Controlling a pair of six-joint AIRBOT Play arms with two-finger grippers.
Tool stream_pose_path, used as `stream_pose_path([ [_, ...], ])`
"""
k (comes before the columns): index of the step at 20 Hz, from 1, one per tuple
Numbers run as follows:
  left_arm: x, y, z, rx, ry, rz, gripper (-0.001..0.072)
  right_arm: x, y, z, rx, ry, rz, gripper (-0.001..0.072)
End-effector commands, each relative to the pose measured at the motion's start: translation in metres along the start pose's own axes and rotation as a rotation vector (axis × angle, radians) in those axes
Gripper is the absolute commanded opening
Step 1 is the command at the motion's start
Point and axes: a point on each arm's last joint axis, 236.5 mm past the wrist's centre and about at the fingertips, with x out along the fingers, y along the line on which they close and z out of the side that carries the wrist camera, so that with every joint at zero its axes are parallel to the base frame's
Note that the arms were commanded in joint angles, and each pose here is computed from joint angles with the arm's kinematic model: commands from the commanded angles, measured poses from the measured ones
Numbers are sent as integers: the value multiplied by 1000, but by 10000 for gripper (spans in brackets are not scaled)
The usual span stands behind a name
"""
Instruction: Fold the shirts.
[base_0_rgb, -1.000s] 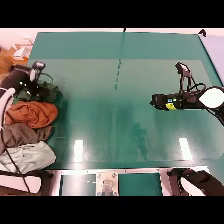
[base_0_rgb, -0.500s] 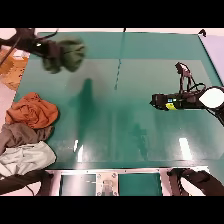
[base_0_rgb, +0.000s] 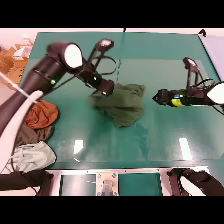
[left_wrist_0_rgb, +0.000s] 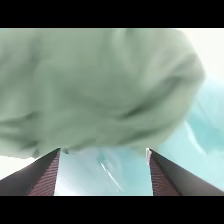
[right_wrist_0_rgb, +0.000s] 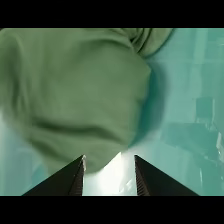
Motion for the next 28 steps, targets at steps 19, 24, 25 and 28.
stream_pose_path([
  [19,128,125,-27,-686,-195,-360,558,205,-51,36,317,254,314,419],
  [24,129,127,-26,-633,-211,-348,83,215,-40,79,274,162,321,327],
  [25,128,126,-26,-612,-212,-351,26,215,-39,83,268,156,324,224],
  [28,109,123,-8,-542,-232,-387,23,204,-32,95,243,146,348,13],
])
